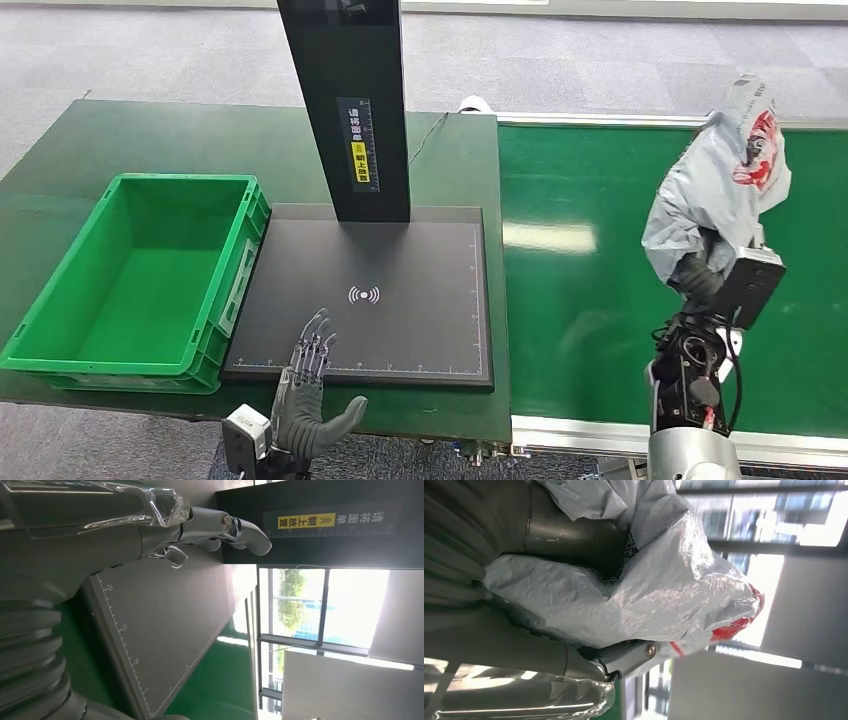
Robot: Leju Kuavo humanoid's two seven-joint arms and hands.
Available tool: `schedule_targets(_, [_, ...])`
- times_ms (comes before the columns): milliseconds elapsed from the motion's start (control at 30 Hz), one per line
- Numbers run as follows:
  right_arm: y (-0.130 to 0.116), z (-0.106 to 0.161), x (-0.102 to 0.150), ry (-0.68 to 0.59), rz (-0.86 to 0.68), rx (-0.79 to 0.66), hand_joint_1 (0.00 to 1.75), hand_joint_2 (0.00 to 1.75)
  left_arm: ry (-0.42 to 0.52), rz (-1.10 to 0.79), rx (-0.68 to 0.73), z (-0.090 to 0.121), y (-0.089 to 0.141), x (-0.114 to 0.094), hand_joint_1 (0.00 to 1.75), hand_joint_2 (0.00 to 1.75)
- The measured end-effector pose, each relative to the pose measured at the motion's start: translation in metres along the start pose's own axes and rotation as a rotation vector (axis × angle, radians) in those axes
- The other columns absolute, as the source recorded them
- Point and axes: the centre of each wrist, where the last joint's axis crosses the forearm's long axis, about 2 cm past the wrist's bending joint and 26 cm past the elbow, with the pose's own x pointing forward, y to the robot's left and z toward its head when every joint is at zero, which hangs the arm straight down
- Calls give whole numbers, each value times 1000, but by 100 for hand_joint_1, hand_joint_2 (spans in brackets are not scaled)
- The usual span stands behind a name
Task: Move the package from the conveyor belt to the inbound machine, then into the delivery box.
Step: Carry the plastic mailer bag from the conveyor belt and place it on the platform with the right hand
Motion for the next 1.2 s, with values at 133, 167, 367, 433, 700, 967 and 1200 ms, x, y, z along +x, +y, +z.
schedule_targets(133, [57, 2, 17, -18, -116, 164, 175, 175, -3, -3, -13, -4, -1, 0, 0, 175])
schedule_targets(167, [71, 4, 21, -18, -137, 208, 175, 175, -4, -5, -17, -4, -2, 0, 0, 175])
schedule_targets(367, [151, 32, 43, 58, -245, 494, 175, 175, -7, -11, -25, -7, -1, 0, 0, 175])
schedule_targets(433, [170, 47, 48, 112, -287, 595, 175, 175, -5, -13, -26, -7, 0, 0, 0, 175])
schedule_targets(700, [209, 104, 54, 403, -391, 908, 175, 175, -3, -13, -21, -6, 1, -1, 0, 175])
schedule_targets(967, [218, 127, 54, 591, -360, 1017, 124, 175, 3, -9, 0, -7, 4, 1, 0, 175])
schedule_targets(1200, [217, 131, 51, 567, -334, 1018, 0, 175, 7, -7, 6, -6, 5, 1, 0, 175])
